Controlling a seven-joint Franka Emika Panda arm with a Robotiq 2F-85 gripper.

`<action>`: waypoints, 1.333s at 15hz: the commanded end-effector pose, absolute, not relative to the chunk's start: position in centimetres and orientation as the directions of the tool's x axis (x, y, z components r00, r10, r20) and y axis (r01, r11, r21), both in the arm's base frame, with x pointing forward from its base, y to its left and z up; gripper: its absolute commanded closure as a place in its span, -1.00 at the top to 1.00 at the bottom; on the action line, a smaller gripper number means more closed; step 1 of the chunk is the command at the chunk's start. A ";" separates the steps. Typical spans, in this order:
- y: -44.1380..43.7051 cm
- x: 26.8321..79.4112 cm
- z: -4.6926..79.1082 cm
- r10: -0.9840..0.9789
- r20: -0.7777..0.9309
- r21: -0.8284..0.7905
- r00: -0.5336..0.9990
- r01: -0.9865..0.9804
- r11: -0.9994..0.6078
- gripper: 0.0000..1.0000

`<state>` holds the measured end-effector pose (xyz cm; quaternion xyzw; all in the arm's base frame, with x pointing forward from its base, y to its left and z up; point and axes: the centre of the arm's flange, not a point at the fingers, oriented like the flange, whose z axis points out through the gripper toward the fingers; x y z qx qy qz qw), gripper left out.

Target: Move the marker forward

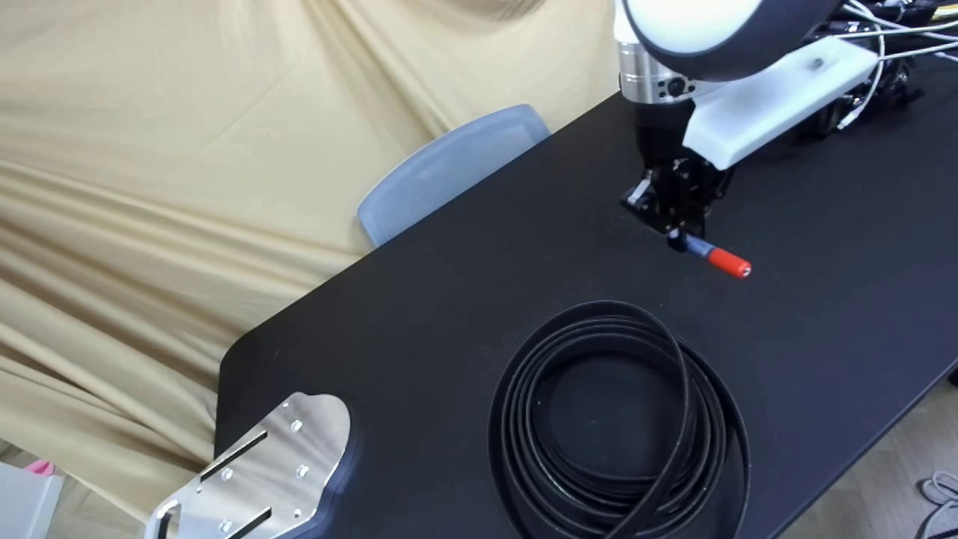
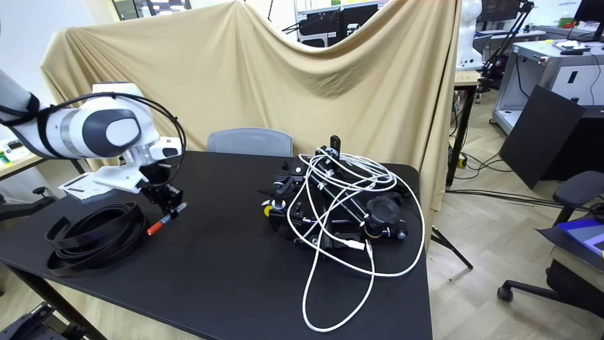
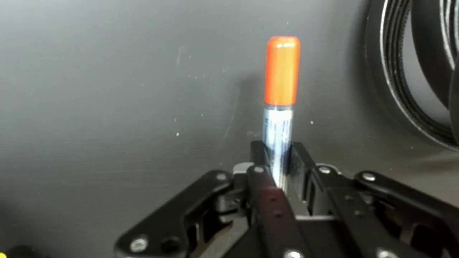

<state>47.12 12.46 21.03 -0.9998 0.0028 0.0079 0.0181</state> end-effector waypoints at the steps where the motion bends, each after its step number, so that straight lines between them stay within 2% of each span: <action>1: 10.9 43.3 20.4 -0.076 -0.025 -0.029 0.997 -0.077 -0.997 -0.89; 7: 8.3 40.5 17.9 -0.153 -0.003 -0.008 0.988 -0.153 -0.988 -0.89; 16: 5.3 39.1 16.0 -0.236 0.049 0.014 0.970 -0.237 -0.971 -0.89; 17: 5.1 38.9 15.9 -0.240 0.046 0.009 0.970 -0.241 -0.971 -0.78; 18: 5.0 38.9 15.8 -0.243 0.048 0.006 0.969 -0.244 -0.970 -0.08; 20: 4.9 38.8 15.7 -0.246 0.047 0.006 0.968 -0.246 -0.969 0.06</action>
